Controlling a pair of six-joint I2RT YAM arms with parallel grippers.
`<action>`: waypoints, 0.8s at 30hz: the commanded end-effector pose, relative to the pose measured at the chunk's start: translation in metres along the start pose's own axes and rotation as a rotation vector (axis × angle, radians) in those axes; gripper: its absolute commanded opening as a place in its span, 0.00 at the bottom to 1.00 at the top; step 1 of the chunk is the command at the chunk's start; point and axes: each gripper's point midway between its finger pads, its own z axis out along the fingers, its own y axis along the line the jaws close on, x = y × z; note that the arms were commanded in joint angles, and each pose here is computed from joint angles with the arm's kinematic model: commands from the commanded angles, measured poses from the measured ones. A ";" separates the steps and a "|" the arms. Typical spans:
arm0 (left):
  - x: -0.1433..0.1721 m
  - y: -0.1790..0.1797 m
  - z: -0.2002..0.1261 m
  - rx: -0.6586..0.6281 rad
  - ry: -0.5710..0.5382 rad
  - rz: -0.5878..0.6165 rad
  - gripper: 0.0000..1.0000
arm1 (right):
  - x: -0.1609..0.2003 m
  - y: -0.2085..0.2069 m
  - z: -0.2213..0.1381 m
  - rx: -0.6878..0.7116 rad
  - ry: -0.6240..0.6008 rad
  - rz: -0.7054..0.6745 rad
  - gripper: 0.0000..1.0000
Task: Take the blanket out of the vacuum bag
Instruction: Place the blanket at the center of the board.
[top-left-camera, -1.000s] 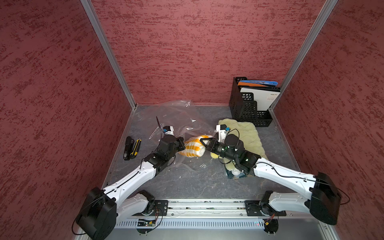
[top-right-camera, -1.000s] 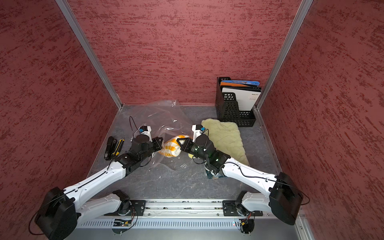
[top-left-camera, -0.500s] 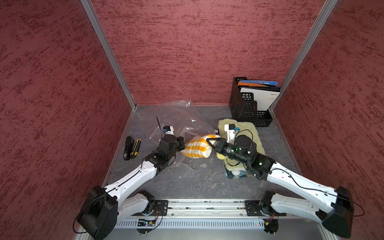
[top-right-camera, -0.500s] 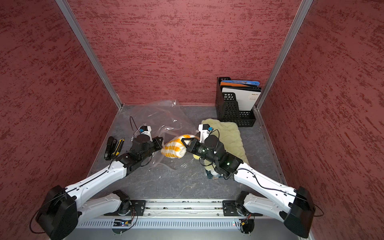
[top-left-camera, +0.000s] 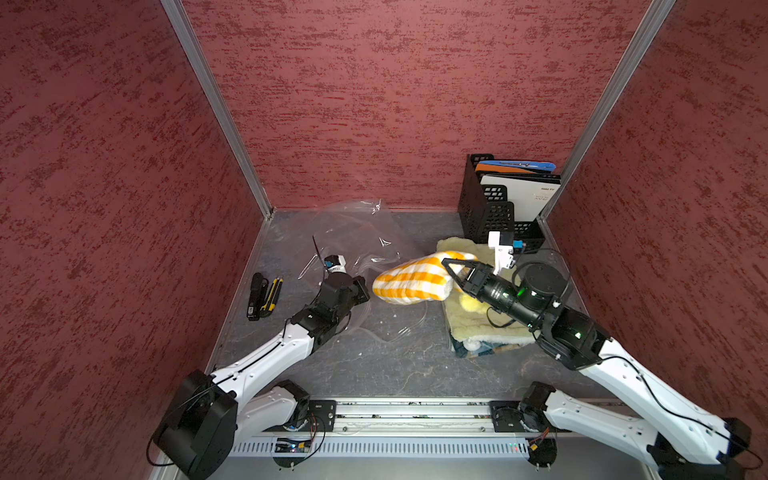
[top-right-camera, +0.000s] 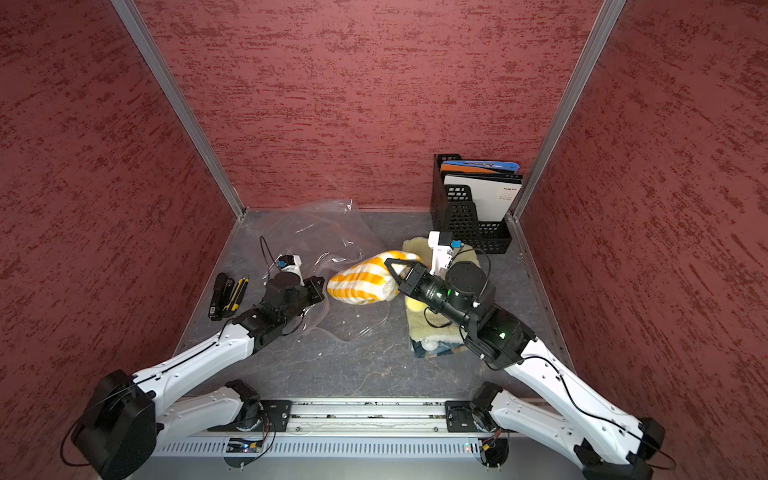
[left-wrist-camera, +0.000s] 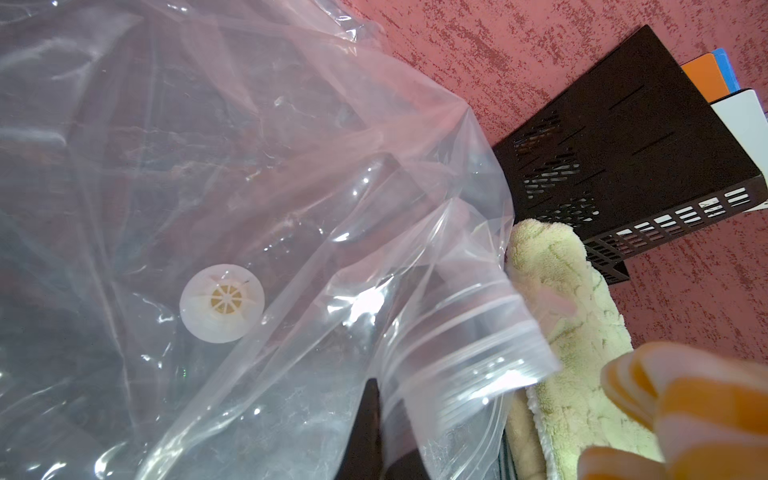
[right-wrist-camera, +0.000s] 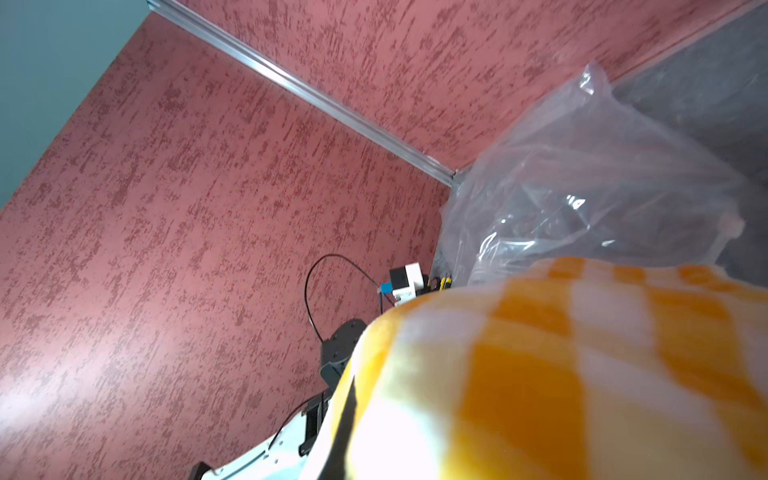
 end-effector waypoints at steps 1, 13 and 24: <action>-0.005 0.000 -0.001 -0.001 -0.024 -0.004 0.00 | -0.029 0.002 -0.013 0.028 -0.048 -0.035 0.00; -0.012 -0.005 -0.003 0.018 -0.034 0.002 0.00 | -0.157 -0.031 0.014 0.067 -0.143 -0.042 0.00; -0.013 -0.008 -0.004 0.030 -0.028 0.007 0.00 | -0.171 -0.070 0.001 0.186 -0.151 -0.074 0.00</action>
